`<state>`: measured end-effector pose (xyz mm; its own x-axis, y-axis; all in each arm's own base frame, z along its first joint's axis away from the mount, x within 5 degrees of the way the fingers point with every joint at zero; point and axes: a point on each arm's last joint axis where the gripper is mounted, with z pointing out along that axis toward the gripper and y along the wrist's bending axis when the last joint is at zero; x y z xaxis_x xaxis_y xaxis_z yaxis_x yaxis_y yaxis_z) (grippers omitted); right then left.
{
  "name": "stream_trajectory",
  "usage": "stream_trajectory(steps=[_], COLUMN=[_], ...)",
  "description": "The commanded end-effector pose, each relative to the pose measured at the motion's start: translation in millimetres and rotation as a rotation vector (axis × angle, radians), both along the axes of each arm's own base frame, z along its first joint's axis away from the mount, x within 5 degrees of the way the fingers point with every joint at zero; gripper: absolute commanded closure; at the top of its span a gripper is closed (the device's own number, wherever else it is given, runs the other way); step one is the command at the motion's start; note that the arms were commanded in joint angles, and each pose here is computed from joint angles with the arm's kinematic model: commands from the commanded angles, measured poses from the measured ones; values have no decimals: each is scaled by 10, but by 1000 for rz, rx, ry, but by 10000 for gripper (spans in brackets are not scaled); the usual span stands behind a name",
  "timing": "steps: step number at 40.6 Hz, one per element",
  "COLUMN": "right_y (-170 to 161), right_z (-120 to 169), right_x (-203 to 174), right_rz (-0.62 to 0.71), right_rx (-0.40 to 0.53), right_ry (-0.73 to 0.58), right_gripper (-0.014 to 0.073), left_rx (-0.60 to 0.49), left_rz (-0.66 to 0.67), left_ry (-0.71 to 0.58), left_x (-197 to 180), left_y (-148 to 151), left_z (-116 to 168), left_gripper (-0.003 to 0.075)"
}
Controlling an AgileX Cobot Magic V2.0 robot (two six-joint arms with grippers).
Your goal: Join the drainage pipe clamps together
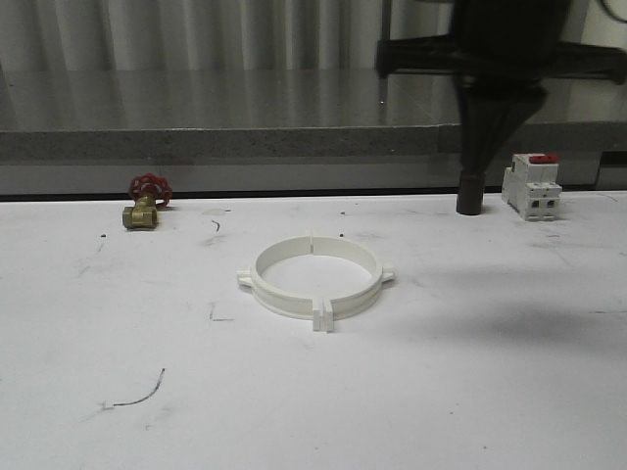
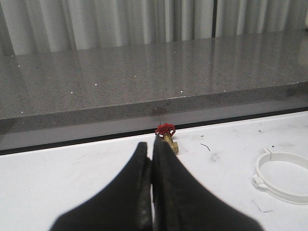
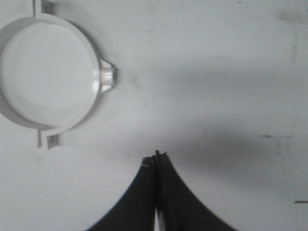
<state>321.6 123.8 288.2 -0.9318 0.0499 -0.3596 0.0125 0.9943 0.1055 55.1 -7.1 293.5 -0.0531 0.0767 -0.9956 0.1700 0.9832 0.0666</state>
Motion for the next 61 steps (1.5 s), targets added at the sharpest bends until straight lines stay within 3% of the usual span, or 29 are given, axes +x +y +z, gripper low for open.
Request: stream_trajectory(steps=[1,5,10,21,28,34,47,61], right_y=[-329,-616,-827,-1029,-1116,-1186,-1228,-1229], right_z=[309,327,403,465,364,197,84,83], right_x=[-210,-467,-851,-1661,-2121,-2423,-2646,-2646], right_rz=[0,-24,-31,0,9,10,7,7], right_rx=[26,4,-52,-68,-38,-42,-25,-25], right_ry=[-116,-134,-247,-571,-780,-880,-992,-991], right_gripper=[711,711,711,711,711,711,711,711], left_rx=[-17,-17,-17,-17,-17,-17,-17,-17], left_rz=[-11,-11,-11,-11,-11,-11,-11,-11], left_ry=[-94,-94,-94,-94,-94,-94,-94,-94], left_x=[-9,-9,-9,-9,-9,-9,-9,-9], left_y=[-9,-9,-9,-9,-9,-9,-9,-9], left_z=[153,153,153,153,153,153,153,153], left_gripper=[741,741,741,741,741,741,741,741])
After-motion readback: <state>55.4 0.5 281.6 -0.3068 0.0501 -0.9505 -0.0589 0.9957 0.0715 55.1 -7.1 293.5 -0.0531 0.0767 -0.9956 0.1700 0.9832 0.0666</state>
